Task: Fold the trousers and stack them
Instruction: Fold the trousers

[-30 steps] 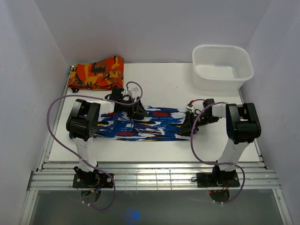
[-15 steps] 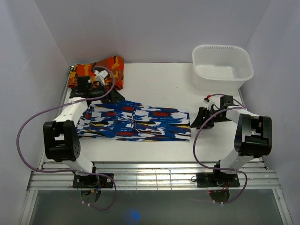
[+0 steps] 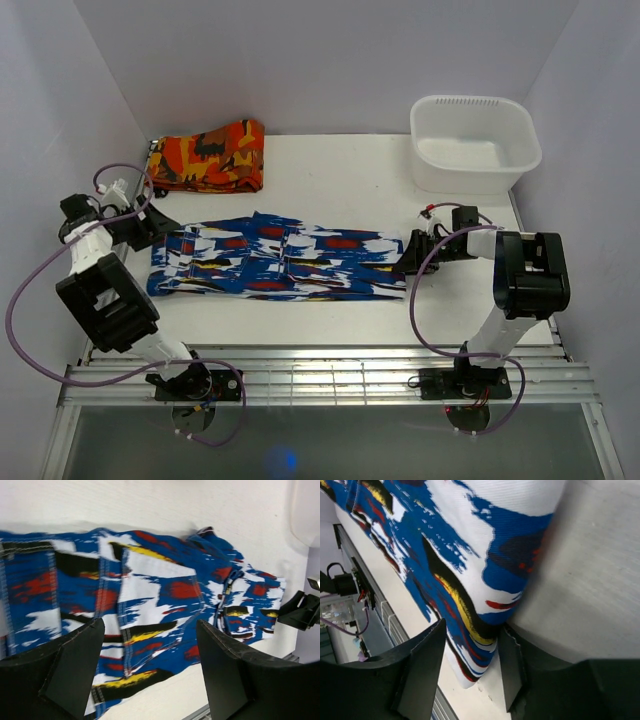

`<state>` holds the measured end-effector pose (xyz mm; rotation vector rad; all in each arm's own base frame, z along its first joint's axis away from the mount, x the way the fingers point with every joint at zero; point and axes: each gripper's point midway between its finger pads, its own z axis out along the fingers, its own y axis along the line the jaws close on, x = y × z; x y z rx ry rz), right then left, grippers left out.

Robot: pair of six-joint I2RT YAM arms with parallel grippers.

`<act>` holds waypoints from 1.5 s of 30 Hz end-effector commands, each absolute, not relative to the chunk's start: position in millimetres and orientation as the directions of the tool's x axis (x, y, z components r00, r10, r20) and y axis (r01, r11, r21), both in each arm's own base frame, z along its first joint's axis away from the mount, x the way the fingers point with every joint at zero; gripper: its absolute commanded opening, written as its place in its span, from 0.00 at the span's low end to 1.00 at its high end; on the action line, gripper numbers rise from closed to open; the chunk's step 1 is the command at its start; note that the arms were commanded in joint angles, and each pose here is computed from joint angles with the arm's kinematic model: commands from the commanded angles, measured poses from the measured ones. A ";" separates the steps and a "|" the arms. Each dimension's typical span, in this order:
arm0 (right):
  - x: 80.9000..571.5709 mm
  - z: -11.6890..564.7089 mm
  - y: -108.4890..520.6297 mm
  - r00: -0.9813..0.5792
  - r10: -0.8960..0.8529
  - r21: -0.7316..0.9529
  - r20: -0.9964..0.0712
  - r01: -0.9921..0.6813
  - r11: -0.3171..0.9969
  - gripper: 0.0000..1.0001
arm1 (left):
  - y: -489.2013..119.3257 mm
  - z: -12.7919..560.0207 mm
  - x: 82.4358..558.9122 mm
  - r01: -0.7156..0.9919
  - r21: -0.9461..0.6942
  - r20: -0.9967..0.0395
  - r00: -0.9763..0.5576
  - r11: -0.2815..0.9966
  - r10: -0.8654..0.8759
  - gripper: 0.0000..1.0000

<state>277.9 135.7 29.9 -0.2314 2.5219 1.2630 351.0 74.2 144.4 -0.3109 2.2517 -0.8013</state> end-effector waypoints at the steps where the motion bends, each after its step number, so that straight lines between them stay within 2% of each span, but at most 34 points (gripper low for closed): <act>1: 287.4 -0.1 124.8 -0.933 -0.031 0.663 -0.358 -0.278 0.695 0.51 | 96.5 133.8 339.7 0.008 -0.590 -0.551 -0.735 0.807 -0.396 0.84; 4: 291.3 4.2 122.0 -0.929 -0.055 0.648 -0.365 -0.296 0.702 0.29 | 125.6 111.4 330.8 -0.044 -0.541 -0.535 -0.752 0.840 -0.384 0.84; 5: 292.0 8.2 119.1 -0.930 -0.055 0.645 -0.362 -0.293 0.705 0.12 | 135.1 103.3 329.4 -0.056 -0.525 -0.527 -0.762 0.849 -0.376 0.84; 6: 292.8 10.5 115.5 -0.924 -0.067 0.634 -0.376 -0.309 0.709 0.08 | 140.7 97.8 326.9 -0.038 -0.496 -0.536 -0.773 0.868 -0.340 0.84; 11: 303.1 41.3 82.8 -0.903 -0.037 0.599 -0.429 -0.314 0.736 0.08 | 139.3 74.7 314.3 0.057 -0.451 -0.533 -0.818 0.891 -0.217 0.84; 16: 300.7 71.2 61.0 -0.882 -0.059 0.569 -0.468 -0.352 0.744 0.08 | 127.4 55.5 307.2 0.077 -0.496 -0.513 -0.830 0.865 -0.220 0.81; 25: 306.6 141.7 44.1 -0.826 -0.036 0.562 -0.562 -0.413 0.716 0.08 | 42.5 45.7 310.7 0.196 -0.617 -0.479 -0.862 0.762 -0.165 0.74; 28: 309.5 174.2 54.1 -0.804 0.020 0.597 -0.594 -0.424 0.681 0.08 | 28.7 41.1 314.5 0.157 -0.654 -0.434 -0.879 0.740 -0.197 0.60; 32: 319.0 205.7 67.7 -0.767 0.061 0.608 -0.638 -0.454 0.651 0.08 | 12.7 51.0 325.0 0.142 -0.720 -0.402 -0.883 0.680 -0.242 0.36; 35: 322.1 221.2 84.9 -0.762 0.078 0.625 -0.643 -0.464 0.628 0.08 | -1.8 54.4 330.4 0.154 -0.730 -0.398 -0.888 0.666 -0.231 0.13; 36: 327.6 228.8 89.9 -0.734 0.072 0.603 -0.675 -0.493 0.626 0.08 | -6.8 53.5 330.1 0.159 -0.733 -0.396 -0.891 0.662 -0.223 0.03; 37: 329.1 233.8 96.9 -0.740 0.088 0.617 -0.667 -0.483 0.621 0.08 | -11.5 52.9 330.0 0.159 -0.735 -0.389 -0.895 0.659 -0.218 0.00; 39: 334.1 242.9 119.7 -0.699 0.049 0.578 -0.714 -0.547 0.605 0.08 | -23.8 49.3 329.5 0.175 -0.737 -0.386 -0.902 0.653 -0.194 0.00; 40: 335.1 245.9 129.0 -0.716 0.069 0.602 -0.694 -0.525 0.601 0.08 | -27.8 48.1 329.5 0.167 -0.744 -0.374 -0.906 0.647 -0.196 0.00; 45: 336.2 257.4 196.2 -0.675 -0.016 0.554 -0.737 -0.618 0.559 0.08 | -35.1 38.2 328.6 0.146 -0.742 -0.355 -0.914 0.655 -0.198 0.00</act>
